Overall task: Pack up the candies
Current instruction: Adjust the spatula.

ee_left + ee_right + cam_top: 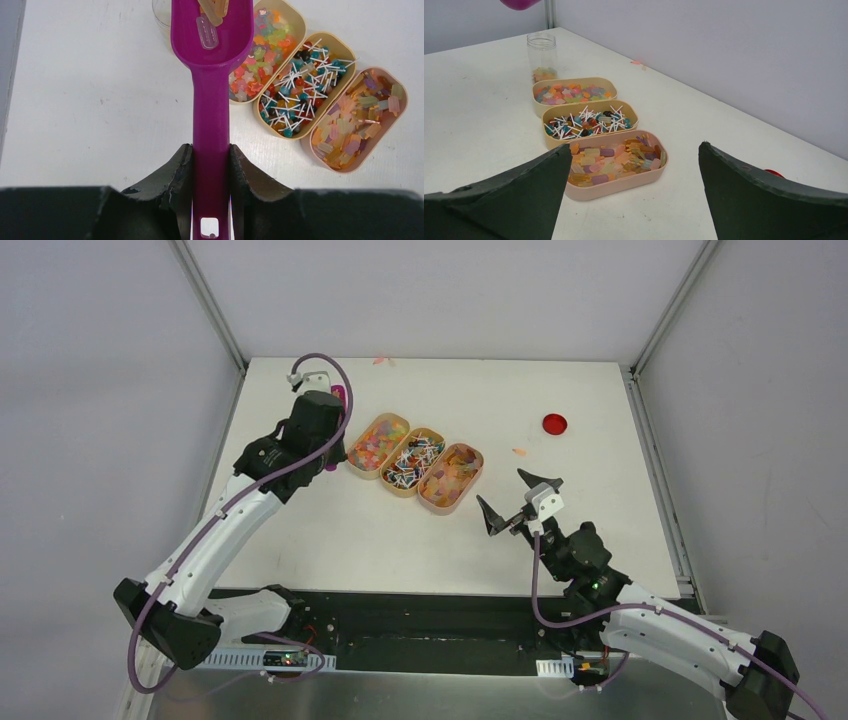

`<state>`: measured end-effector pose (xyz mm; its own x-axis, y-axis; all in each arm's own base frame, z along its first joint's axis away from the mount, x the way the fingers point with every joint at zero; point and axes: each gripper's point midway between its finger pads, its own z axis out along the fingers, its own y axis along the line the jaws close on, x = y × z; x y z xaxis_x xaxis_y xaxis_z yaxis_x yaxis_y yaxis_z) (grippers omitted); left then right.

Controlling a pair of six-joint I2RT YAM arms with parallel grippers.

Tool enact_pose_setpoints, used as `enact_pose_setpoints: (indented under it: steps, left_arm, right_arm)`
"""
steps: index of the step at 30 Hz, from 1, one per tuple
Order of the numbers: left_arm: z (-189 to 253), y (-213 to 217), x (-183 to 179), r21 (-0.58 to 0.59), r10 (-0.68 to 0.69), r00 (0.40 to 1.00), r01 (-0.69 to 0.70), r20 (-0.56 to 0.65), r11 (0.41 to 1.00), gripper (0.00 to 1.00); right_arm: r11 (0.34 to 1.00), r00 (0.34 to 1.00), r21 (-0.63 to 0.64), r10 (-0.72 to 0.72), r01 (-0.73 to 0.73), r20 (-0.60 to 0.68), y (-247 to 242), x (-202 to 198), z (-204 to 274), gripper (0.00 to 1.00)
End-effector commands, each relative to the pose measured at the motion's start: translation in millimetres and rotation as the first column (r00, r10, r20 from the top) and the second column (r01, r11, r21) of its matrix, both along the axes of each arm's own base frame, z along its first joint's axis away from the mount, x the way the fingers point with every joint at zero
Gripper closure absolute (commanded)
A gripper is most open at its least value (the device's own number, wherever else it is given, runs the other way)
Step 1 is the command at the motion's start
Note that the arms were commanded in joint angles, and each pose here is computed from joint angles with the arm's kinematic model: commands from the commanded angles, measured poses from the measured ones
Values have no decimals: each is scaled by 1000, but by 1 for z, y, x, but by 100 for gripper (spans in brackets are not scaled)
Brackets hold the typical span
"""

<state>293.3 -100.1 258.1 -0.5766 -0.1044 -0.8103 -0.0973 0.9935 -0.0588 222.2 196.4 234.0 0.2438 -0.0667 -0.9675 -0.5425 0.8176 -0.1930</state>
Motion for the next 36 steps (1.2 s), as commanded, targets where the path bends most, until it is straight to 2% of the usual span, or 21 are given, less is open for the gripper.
enact_pose_setpoints:
  steps: [1, 9, 14, 17, 20, 23, 26, 29, 36]
  left_arm:
    - [23, 4, 6, -21, 51, 998, -50, 37, 999, 100]
    - [12, -2, 3, 31, -6, 995, 9, -97, 999, 100]
    - [16, -9, 2, 20, -65, 994, 67, -92, 998, 100]
    - [18, -14, 0, 14, -112, 990, 114, -84, 993, 100]
    - [20, -21, -4, 0, -186, 980, 186, -69, 982, 100]
    - [27, -26, -8, -8, -250, 968, 249, -39, 968, 100]
    - [32, -31, -12, -7, -314, 949, 314, -12, 950, 100]
    - [35, -34, -15, 4, -365, 931, 365, 16, 931, 100]
    - [39, -38, -21, 21, -433, 901, 432, 39, 901, 100]
  right_arm:
    - [998, 1000, 62, 13, -14, 28, 2, -1, 25, 0]
    - [998, 999, 62, 18, -20, 26, 4, -1, 23, 0]
    - [995, 993, 11, 94, -95, 74, 29, 1, 34, 0]
    - [983, 976, -68, 180, -173, 121, 58, 5, 45, 0]
    - [954, 945, -166, 277, -249, 175, 92, 10, 53, 0]
    - [896, 875, -265, 420, -357, 241, 129, 7, 61, 1]
    - [838, 806, -348, 521, -420, 282, 163, 8, 72, 6]
    - [808, 774, -402, 560, -432, 295, 187, 19, 79, 13]
    - [763, 710, -502, 609, -406, 352, 223, 37, 85, 21]
